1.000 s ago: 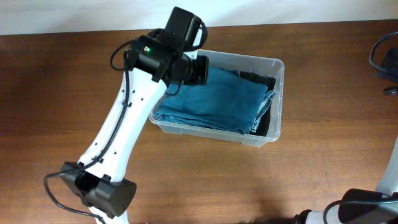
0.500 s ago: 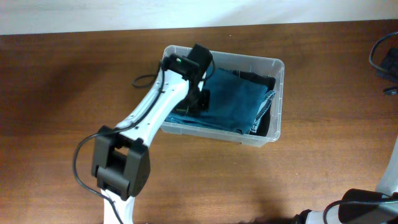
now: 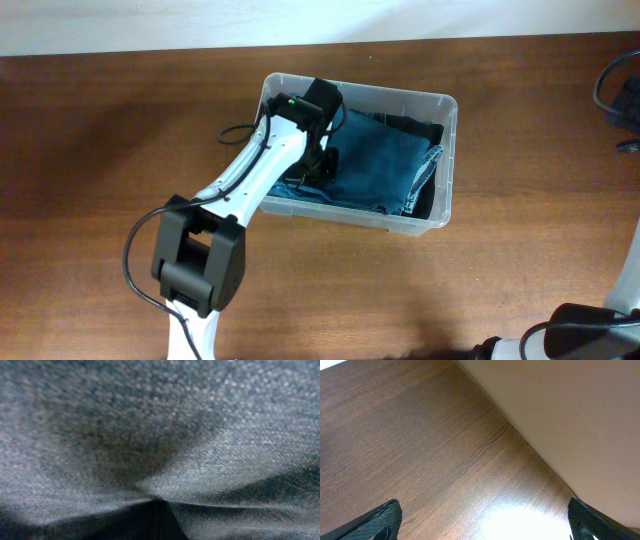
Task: Pack container
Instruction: 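Press the jeans down along the bin's left edge with the left gripper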
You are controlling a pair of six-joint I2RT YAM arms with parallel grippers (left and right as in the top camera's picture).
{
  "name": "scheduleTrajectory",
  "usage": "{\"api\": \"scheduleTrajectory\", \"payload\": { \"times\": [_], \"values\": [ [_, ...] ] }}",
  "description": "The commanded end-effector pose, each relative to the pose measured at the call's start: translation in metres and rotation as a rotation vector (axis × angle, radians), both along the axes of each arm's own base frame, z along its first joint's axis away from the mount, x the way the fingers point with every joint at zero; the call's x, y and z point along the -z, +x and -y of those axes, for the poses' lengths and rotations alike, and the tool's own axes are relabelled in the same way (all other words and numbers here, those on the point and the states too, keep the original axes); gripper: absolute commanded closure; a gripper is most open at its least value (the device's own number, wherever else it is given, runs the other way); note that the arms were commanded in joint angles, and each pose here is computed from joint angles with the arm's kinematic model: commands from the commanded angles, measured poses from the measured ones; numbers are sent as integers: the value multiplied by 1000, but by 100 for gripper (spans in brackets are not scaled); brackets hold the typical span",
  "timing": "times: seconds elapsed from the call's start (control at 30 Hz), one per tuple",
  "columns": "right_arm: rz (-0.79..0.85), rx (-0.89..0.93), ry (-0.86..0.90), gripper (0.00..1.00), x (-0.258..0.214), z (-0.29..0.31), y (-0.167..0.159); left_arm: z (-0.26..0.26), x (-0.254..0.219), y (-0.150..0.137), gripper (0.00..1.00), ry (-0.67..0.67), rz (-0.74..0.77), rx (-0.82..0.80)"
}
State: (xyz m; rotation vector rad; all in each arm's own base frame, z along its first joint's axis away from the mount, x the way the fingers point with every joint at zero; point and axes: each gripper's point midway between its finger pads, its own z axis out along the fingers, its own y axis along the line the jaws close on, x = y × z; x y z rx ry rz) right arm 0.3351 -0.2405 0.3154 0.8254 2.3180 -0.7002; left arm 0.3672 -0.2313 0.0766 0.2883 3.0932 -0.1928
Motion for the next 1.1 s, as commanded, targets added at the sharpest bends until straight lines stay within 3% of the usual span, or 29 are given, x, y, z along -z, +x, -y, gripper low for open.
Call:
{"api": "scheduleTrajectory", "payload": {
  "times": [0.0, 0.13, 0.23, 0.57, 1.07],
  "values": [
    [12, 19, -6, 2, -3, 2, -1, 1, 16, 3, 99, 40, -25, -4],
    [12, 19, -6, 2, -3, 2, -1, 4, -36, 10, 100, -5, 53, -7],
    [12, 19, -6, 2, -3, 2, -1, -10, -55, 7, 100, 35, 76, -41],
    [12, 20, -7, 1, -3, 2, -1, -51, -56, -16, 99, 87, -77, -98],
    [12, 19, -6, 1, -3, 2, -1, -51, -51, -30, 99, 93, -138, -72]
  ]
}}
